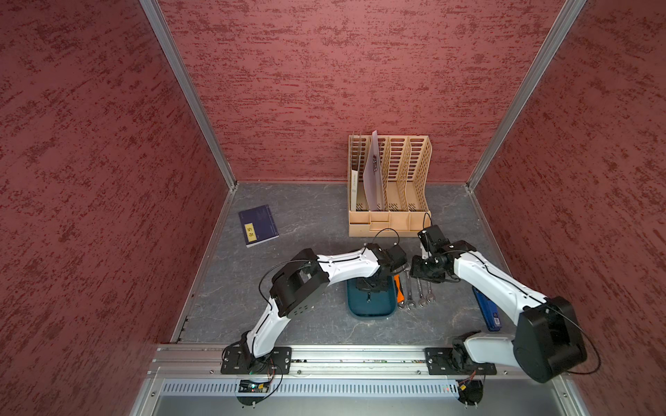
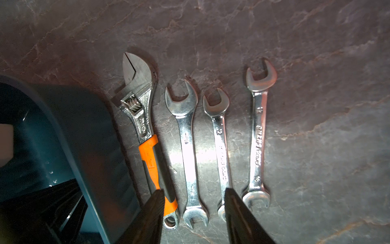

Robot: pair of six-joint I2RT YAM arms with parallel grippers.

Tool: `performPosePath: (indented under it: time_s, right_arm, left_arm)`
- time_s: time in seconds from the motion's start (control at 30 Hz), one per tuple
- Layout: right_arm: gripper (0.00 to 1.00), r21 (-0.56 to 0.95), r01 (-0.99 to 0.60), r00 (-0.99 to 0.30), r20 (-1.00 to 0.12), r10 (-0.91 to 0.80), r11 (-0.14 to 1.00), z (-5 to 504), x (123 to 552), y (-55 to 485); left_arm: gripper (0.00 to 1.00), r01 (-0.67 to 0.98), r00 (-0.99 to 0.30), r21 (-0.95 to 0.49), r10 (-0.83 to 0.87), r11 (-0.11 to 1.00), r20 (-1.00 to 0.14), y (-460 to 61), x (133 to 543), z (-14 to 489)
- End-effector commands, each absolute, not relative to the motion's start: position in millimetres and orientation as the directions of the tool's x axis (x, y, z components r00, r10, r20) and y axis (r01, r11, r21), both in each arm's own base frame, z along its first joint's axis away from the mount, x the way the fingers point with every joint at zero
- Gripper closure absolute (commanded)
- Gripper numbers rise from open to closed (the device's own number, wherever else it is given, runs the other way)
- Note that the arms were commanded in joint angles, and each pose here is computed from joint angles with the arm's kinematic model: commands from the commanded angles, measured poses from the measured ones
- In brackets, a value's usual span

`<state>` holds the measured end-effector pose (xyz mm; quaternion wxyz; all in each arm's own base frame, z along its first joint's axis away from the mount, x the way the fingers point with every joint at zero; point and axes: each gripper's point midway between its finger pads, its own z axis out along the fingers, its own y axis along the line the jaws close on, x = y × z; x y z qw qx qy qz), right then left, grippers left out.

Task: Take out the wrench from the storage box
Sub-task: Pick up the wrench from the storage box.

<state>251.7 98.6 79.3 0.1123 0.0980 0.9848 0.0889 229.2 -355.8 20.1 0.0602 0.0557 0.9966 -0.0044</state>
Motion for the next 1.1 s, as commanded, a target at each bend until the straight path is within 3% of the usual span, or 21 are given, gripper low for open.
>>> performPosePath:
  time_s: [0.0, 0.2, 0.5, 1.07]
  right_arm:
    - [0.49, 0.211, 0.160, -0.952, -0.224, 0.207, 0.964, 85, 258, 100]
    - [0.49, 0.215, 0.161, -0.952, -0.224, 0.209, 0.963, 86, 259, 101]
    - [0.49, 0.214, 0.165, -0.953, -0.215, 0.212, 0.963, 82, 257, 101]
    - [0.49, 0.216, 0.164, -0.950, -0.228, 0.213, 0.963, 89, 256, 100]
  left_arm:
    - [0.79, 0.132, -0.984, 0.055, 0.137, 0.990, -0.114, -349, 233, 6]
    - [0.76, 0.127, -0.988, 0.057, 0.132, 0.990, -0.086, -349, 230, -9]
    - [0.86, 0.129, -0.989, 0.060, 0.133, 0.990, -0.071, -345, 227, -18]
    - [0.89, 0.162, -0.964, -0.040, 0.150, 0.986, -0.219, -343, 257, 78]
